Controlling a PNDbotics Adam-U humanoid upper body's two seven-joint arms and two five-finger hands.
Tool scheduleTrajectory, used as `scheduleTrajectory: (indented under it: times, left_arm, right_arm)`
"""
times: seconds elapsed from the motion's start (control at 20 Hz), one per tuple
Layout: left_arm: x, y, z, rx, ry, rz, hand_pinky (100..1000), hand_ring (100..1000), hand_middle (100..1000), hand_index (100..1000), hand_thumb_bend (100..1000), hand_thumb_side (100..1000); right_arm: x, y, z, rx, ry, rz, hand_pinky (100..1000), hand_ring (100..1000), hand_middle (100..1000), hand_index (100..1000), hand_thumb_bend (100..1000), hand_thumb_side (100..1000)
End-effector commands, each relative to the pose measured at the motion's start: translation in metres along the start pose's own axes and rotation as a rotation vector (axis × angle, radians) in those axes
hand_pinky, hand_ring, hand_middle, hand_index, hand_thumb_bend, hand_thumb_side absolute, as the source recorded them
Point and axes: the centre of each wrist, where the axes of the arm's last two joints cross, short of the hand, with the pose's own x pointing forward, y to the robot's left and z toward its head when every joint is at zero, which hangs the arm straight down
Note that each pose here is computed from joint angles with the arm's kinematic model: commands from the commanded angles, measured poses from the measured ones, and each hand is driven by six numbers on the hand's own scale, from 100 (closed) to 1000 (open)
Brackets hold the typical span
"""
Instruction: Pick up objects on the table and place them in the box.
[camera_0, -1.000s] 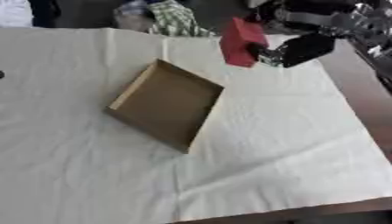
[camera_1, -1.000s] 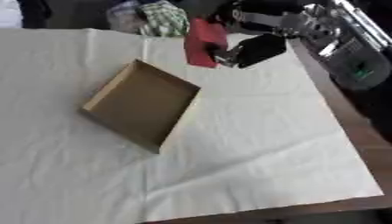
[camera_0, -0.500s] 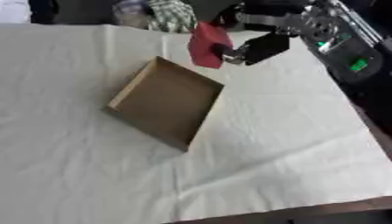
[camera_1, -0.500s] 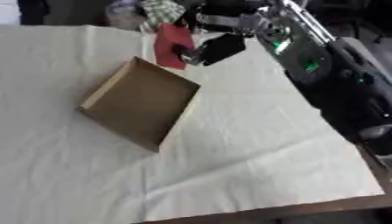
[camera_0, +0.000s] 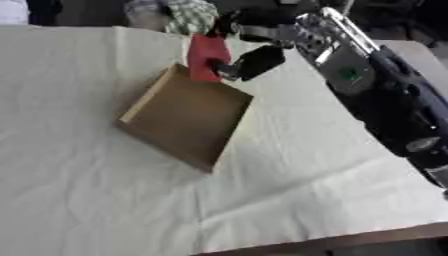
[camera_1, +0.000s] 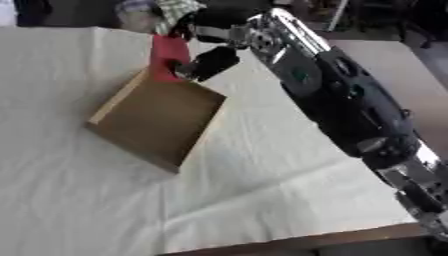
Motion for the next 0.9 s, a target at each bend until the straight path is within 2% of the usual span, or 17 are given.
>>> scheduleTrajectory:
  times: [0.05, 0.65, 0.9]
  left_arm:
    - [0.005, -0.002, -0.007, -0.017, -0.033, 0.004, 553, 709, 673, 772, 100, 665]
    - [0.004, -0.006, -0.011, -0.036, -0.052, 0.032, 552, 707, 673, 771, 100, 667]
    - [0.004, -0.006, -0.011, -0.041, -0.049, 0.035, 550, 706, 673, 771, 100, 669]
  right_arm:
    - [-0.002, -0.002, -0.008, -0.012, 0.031, 0.039, 873, 860, 816, 855, 100, 797]
    - [0.005, 0.033, -0.042, 0.017, 0.042, 0.048, 874, 866, 819, 857, 100, 828]
    - [0.005, 0.046, -0.048, 0.051, 0.055, 0.101, 879, 890, 835, 870, 100, 820]
